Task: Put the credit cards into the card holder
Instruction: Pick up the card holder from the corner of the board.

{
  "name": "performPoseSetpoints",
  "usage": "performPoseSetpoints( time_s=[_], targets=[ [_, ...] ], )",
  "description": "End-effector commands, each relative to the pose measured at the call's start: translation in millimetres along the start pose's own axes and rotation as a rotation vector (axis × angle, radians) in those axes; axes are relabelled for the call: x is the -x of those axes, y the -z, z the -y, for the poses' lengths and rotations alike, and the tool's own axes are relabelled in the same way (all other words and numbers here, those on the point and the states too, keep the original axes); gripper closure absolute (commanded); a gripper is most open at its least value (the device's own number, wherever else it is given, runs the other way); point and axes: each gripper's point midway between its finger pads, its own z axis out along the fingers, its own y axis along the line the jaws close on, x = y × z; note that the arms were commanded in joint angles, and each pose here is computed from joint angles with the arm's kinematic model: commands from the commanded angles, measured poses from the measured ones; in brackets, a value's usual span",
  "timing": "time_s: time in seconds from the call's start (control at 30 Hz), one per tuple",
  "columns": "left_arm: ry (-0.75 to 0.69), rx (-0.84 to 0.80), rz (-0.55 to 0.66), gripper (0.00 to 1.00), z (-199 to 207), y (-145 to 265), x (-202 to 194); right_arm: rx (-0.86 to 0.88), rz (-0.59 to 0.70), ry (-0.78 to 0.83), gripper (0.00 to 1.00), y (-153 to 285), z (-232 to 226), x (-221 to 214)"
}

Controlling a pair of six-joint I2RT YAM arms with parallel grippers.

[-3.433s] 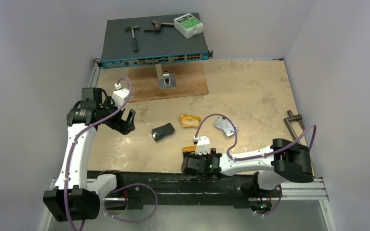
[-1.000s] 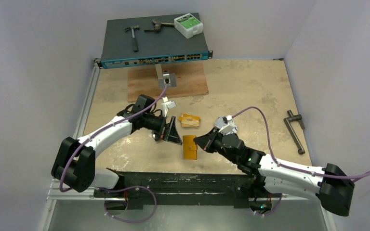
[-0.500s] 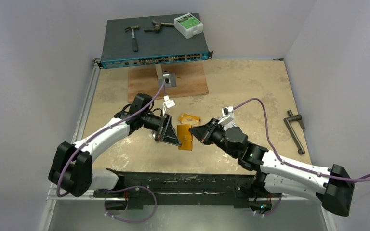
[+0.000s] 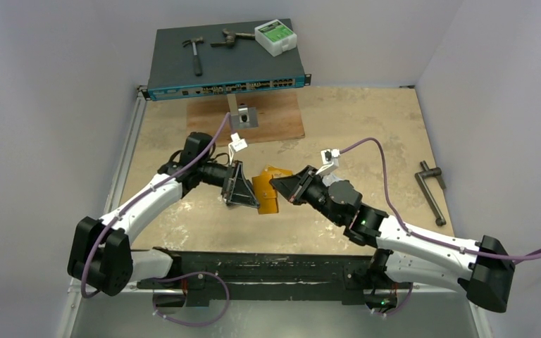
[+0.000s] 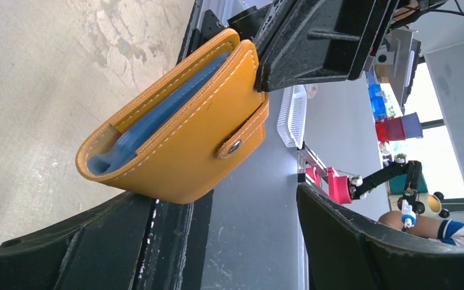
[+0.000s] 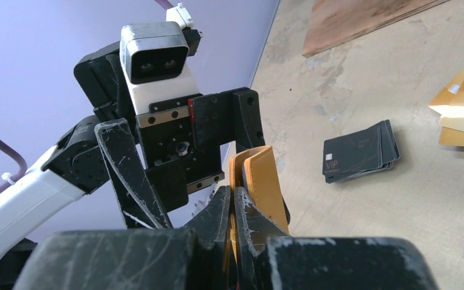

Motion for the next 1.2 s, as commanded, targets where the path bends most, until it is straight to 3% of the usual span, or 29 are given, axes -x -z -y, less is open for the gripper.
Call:
performPoseSetpoints(
  time_s=[0.0, 0.3, 0.4, 0.67, 0.97, 1.13, 1.17],
  targets=[
    [-0.109, -0.027, 0.031, 0.07, 15, 7, 12, 0.087, 0.015, -0.011, 1.0, 3, -36, 15],
    [-0.113, -0.025, 0.043, 0.04, 20, 9, 15, 0.158, -0.002, -0.056, 1.0, 1, -55, 14],
    [-0.112, -0.041, 0.049, 0.09, 23, 10, 15, 0.175, -0.005, -0.068, 1.0, 0, -59, 14],
    [-0.113, -0.085, 0.075, 0.42, 36, 26, 23, 0.111, -0.001, -0.032, 1.0, -4, -42, 11],
    [-0.124, -0.094, 0.095, 0.59, 47, 37, 29, 0.1, -0.021, -0.031, 1.0, -10, -37, 3],
    [-0.144, -0.074, 0.115, 0.95, 50, 38, 33, 0.092, -0.028, -0.022, 1.0, -12, -35, 1],
    [-0.145, -0.067, 0.119, 0.97, 49, 38, 34, 0.087, -0.029, -0.018, 1.0, -13, -33, 1]
  ],
)
